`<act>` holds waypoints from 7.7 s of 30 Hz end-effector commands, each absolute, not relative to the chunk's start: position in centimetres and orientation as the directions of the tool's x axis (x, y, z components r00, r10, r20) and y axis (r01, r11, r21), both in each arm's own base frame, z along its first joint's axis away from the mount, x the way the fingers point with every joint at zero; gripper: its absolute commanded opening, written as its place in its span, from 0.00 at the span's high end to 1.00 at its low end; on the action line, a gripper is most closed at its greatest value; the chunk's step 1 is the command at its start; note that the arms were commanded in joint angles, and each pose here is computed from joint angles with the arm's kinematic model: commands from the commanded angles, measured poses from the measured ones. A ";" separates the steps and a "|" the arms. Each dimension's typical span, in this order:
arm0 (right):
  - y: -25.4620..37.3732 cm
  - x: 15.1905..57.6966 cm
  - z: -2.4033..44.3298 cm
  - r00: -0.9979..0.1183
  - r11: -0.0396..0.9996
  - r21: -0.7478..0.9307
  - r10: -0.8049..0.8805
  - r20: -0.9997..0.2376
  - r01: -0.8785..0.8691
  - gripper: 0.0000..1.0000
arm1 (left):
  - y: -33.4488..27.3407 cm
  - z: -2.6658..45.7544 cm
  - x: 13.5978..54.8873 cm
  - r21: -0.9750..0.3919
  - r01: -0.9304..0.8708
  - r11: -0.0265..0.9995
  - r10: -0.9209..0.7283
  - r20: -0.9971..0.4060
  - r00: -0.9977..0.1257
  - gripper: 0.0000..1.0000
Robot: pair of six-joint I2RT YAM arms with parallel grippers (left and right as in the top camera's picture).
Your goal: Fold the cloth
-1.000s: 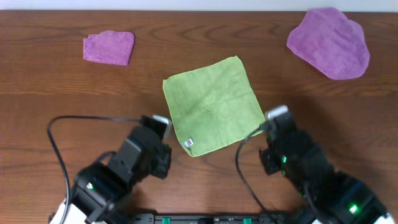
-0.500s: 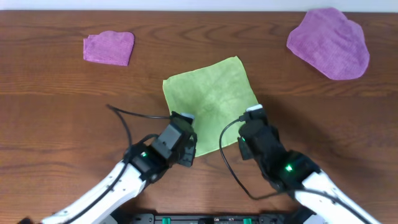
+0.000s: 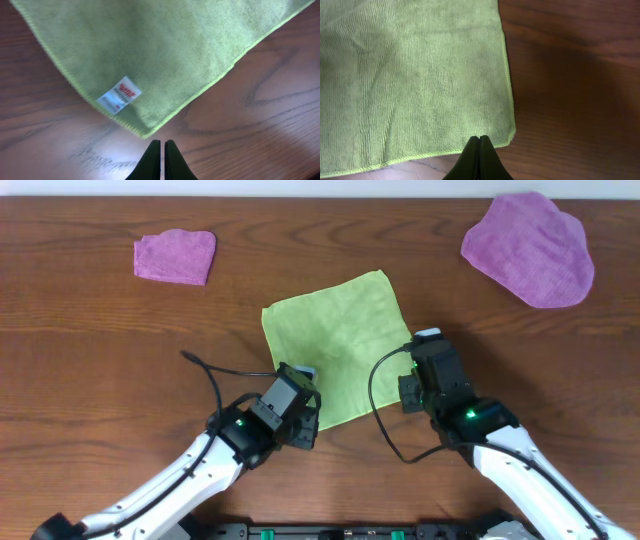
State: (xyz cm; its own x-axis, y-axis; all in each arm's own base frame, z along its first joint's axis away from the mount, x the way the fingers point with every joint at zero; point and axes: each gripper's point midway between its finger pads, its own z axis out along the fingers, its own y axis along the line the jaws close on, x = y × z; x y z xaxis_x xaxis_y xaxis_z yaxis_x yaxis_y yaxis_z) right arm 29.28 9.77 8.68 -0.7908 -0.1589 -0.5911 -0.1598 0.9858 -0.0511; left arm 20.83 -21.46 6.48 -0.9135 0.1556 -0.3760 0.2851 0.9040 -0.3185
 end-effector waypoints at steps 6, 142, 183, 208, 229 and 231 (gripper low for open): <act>10.3 29.1 6.3 -0.822 0.975 -0.049 -0.210 -0.530 -0.218 0.99 | -22.2 3.8 19.9 -0.308 0.270 0.912 0.176 -0.300 -0.938 0.94; 11.7 20.1 -2.5 -0.958 0.958 0.034 -0.282 -0.049 -0.284 0.99 | -18.2 -0.2 20.0 -0.095 0.199 0.975 0.183 -0.157 -0.971 0.94; 10.6 29.4 16.5 -0.776 0.977 -0.077 -0.205 -0.596 -0.199 0.99 | -16.5 15.2 25.3 -0.144 0.194 0.970 0.093 -0.521 -0.848 0.94; 6.2 15.9 21.2 -0.644 0.970 0.208 0.082 -0.761 -0.122 0.99 | -9.5 15.6 14.3 -0.250 0.144 0.957 -0.043 -0.618 -0.785 0.94; 6.1 29.5 18.1 -0.536 0.989 -0.148 -0.118 -0.836 0.013 0.99 | -13.0 15.2 29.3 0.120 0.121 0.985 0.168 -0.811 -0.560 0.94; 5.5 30.5 19.0 -0.502 0.989 -0.144 -0.116 -0.857 0.018 0.99 | -12.5 15.9 30.2 0.117 0.100 0.988 0.152 -0.831 -0.534 0.94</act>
